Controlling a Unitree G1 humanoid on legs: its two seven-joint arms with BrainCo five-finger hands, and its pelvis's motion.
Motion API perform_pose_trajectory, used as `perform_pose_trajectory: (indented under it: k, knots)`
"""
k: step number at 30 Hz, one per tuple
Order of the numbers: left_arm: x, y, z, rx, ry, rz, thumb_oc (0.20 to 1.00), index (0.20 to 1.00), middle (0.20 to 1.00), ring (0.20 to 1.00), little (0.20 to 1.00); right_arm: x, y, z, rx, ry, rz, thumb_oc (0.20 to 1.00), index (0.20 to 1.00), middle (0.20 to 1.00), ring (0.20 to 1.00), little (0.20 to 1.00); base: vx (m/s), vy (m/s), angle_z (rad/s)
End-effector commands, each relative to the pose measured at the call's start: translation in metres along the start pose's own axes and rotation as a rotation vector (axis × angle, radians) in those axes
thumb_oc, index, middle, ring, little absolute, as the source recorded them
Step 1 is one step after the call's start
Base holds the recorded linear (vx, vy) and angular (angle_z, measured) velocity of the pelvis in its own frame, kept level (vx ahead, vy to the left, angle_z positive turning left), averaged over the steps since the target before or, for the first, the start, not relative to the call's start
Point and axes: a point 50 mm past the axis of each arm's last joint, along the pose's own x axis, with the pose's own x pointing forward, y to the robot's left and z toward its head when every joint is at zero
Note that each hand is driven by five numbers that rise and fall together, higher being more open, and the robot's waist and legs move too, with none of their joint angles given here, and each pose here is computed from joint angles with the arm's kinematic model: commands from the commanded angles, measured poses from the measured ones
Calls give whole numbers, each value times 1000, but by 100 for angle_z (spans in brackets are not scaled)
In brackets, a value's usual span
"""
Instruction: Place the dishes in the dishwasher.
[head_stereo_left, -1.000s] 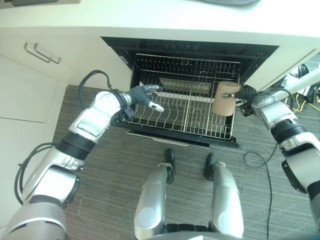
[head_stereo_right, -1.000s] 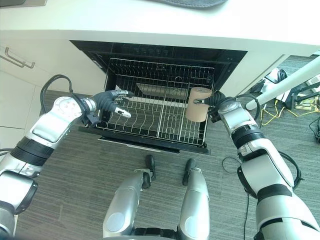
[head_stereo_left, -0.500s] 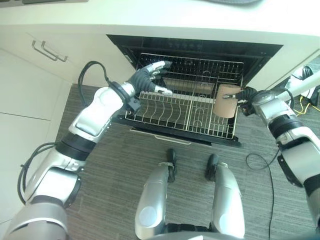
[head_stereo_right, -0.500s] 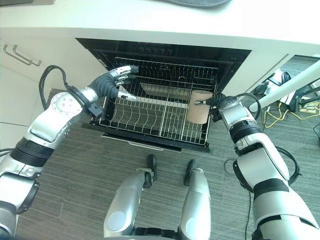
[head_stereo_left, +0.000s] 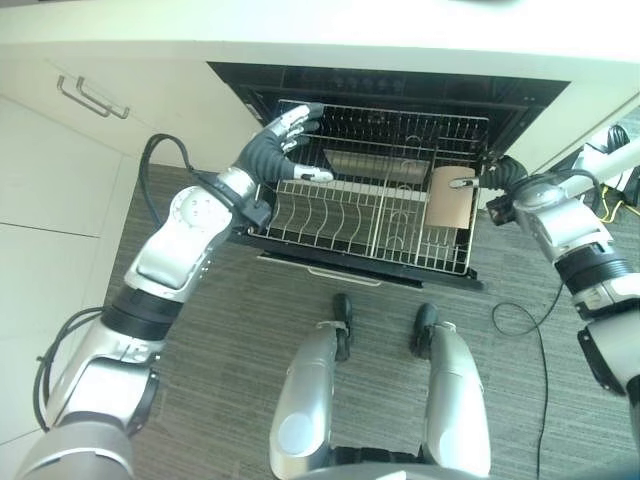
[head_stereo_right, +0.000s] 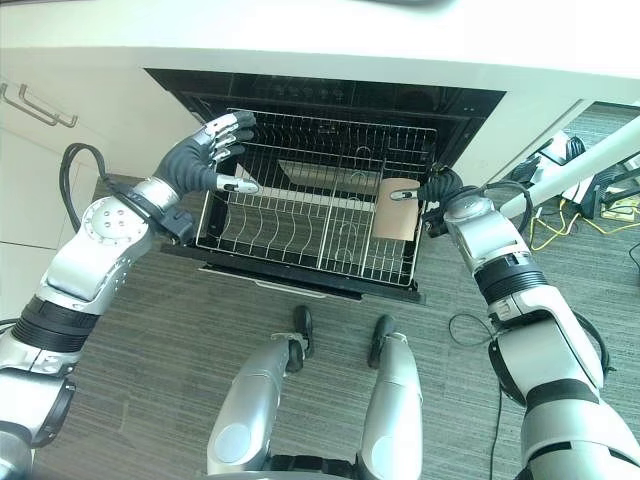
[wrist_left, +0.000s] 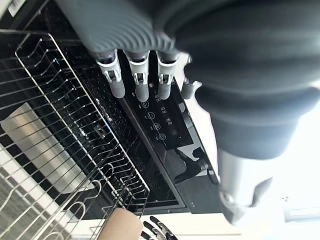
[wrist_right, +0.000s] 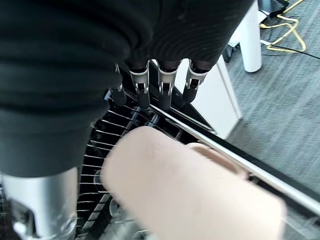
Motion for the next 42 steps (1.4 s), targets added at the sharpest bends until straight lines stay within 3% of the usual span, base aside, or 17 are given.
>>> perform_pose_trajectory:
  k: [1,12,21,34,42]
  knots:
    - [-14,9,36,1,-232,73,1000,1000,1000,1000,1000,-12,-8,15,43,-121,-63,1000,1000,1000,1000,1000,37,-2,-2]
    - [-66,5,53,-58,-517,243,1000,1000,1000,1000,1000,-98,16,4,245,-480,132,1000,1000,1000,1000,1000,40,-34,-6]
    - [-95,-10,45,-181,-607,318,1000,1000,1000,1000,1000,-147,15,7,329,-762,175,1000,1000,1000,1000,1000,84,-87,-10]
    - [-116,-5,31,-260,-593,421,1000,1000,1000,1000,1000,-161,-3,3,351,-805,148,1000,1000,1000,1000,1000,18,-187,-1]
    - [-125,-11,23,-287,-523,350,1000,1000,1000,1000,1000,-160,-16,3,256,-767,144,1000,1000,1000,1000,1000,47,49,2]
